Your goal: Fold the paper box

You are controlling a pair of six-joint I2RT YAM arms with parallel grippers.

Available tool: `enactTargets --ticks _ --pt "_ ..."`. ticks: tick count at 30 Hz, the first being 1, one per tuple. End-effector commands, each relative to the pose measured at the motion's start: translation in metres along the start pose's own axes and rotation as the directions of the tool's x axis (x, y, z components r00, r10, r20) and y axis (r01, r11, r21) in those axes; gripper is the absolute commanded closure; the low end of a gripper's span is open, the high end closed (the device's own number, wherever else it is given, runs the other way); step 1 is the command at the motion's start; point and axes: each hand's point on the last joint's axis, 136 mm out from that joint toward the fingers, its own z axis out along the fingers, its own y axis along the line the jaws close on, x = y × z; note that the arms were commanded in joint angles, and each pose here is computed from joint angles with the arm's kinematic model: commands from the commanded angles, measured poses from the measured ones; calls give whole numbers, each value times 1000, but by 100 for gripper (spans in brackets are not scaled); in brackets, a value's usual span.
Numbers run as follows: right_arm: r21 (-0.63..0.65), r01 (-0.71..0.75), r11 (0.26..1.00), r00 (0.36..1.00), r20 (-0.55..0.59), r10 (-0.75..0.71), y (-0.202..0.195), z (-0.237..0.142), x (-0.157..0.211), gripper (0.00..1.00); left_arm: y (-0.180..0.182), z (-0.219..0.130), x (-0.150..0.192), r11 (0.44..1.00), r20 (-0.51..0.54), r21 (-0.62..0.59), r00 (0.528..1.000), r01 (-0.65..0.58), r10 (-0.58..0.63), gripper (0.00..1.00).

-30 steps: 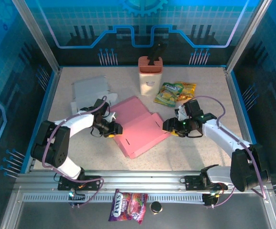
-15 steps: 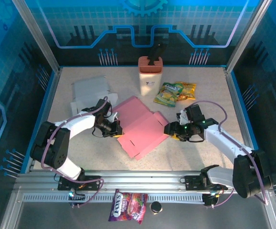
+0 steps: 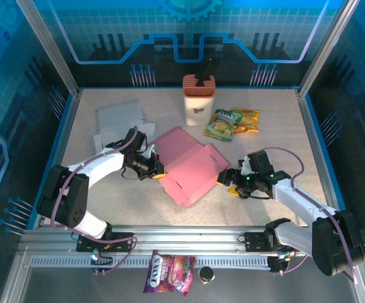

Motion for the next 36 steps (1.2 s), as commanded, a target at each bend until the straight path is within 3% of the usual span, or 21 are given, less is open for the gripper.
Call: enactTargets --ticks 1,6,18,22,28,36 --pt "-112 -71 991 996 41 76 17 0 -9 20 -32 -13 -5 996 11 88 1000 20 -21 100" --pt "-194 -136 971 986 66 151 24 8 -18 16 -47 -19 -9 989 10 135 998 57 -59 100" --pt "-333 -212 919 964 87 253 44 34 -35 19 -68 -28 -16 975 16 206 996 84 -89 100" --pt "-371 -242 897 955 71 287 48 47 -38 23 -71 -29 -17 973 17 214 996 84 -89 100" --pt "-449 -253 857 940 97 328 56 48 -49 40 -70 -29 -16 974 15 208 996 86 -91 100" --pt "-363 -202 910 945 171 278 54 27 -47 51 -68 -27 -18 976 20 200 996 83 -89 100"
